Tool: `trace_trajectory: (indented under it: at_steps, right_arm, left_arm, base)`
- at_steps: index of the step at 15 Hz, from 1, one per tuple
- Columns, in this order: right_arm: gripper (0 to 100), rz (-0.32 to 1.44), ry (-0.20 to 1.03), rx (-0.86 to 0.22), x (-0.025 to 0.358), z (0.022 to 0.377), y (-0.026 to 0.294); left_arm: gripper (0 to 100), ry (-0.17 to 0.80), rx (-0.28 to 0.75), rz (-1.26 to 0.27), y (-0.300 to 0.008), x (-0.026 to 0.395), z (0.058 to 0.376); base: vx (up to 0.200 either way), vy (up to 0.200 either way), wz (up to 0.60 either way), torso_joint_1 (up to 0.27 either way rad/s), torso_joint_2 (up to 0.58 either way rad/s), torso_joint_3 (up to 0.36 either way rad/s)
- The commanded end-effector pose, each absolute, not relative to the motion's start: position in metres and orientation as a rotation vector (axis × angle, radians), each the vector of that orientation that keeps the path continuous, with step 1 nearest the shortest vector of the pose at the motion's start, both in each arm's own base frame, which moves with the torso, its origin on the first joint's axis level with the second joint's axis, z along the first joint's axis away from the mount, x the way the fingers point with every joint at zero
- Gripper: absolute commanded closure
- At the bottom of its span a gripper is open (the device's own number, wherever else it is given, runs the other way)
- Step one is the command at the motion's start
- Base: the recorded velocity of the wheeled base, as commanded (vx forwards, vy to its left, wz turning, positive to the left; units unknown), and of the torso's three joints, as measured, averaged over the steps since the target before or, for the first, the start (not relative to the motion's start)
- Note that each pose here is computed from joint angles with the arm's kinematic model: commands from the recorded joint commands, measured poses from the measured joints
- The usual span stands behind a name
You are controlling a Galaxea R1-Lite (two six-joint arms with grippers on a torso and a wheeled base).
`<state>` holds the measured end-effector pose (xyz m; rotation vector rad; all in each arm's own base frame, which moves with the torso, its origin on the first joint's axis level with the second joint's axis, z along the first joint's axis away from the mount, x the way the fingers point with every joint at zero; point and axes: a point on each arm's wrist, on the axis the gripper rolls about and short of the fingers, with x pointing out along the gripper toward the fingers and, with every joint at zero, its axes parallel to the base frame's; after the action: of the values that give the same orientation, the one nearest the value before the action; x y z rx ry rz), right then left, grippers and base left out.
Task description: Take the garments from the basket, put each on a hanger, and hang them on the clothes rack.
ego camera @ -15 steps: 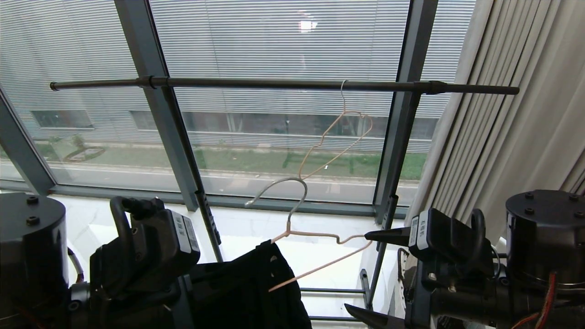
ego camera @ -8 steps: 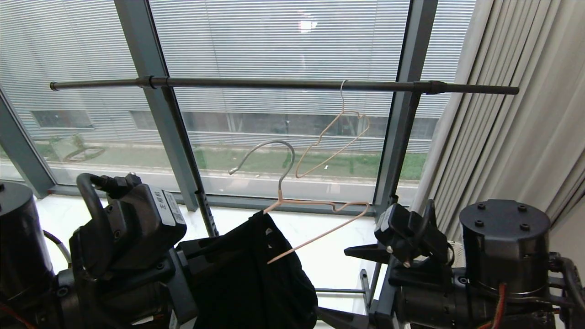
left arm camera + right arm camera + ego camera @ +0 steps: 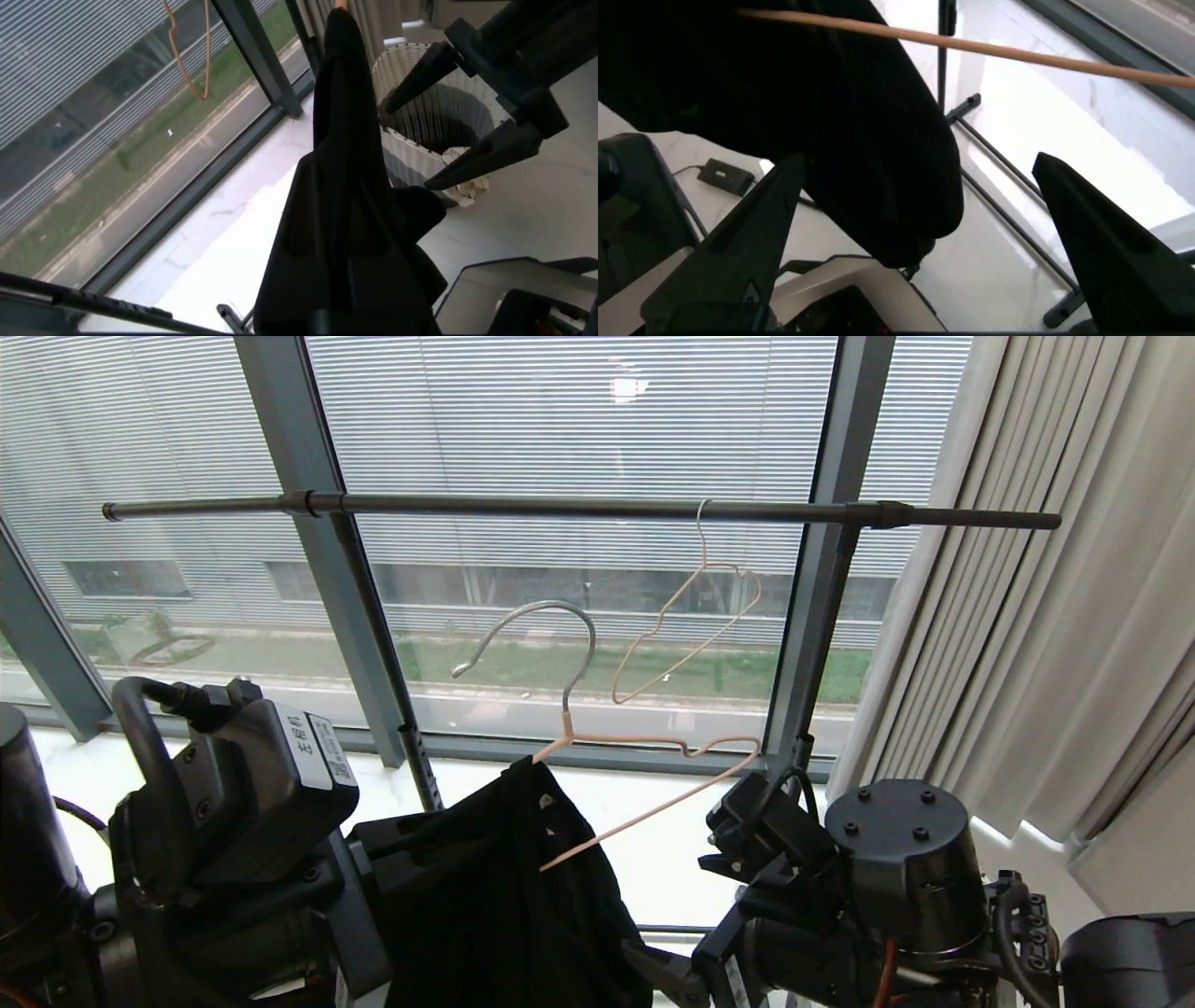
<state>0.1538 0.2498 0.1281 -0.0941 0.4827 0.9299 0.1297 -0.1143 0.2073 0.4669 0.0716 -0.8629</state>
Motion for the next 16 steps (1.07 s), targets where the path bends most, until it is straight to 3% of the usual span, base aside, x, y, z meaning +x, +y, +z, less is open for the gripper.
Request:
trace_trajectory:
  at_steps: [1,4,9,16]
  right_arm:
    - [0,0.922,0.513,-0.127,0.154,0.116,0.256]
    - [0,0.916,0.523,-0.157,0.154,0.109,0.259]
    - [0,0.736,0.541,-0.228,0.162,0.089,0.257]
    - [0,0.386,0.512,-0.254,0.221,0.099,0.179]
  left_arm:
    - [100,0.071,0.467,-0.862,-0.114,0.13,0.207]
    - [100,0.07,0.47,-0.878,-0.117,0.129,0.207]
    - [100,0.07,0.471,-0.905,-0.123,0.125,0.206]
    - [100,0.072,0.46,-0.809,-0.111,0.13,0.209]
  base:
    - [0.0,0.0,0.0,0.0,0.0,0.0]
    - [0.0,0.0,0.0,0.0,0.0,0.0]
    - [0.0,0.0,0.0,0.0,0.0,0.0]
    - [0.0,0.0,0.0,0.0,0.0,0.0]
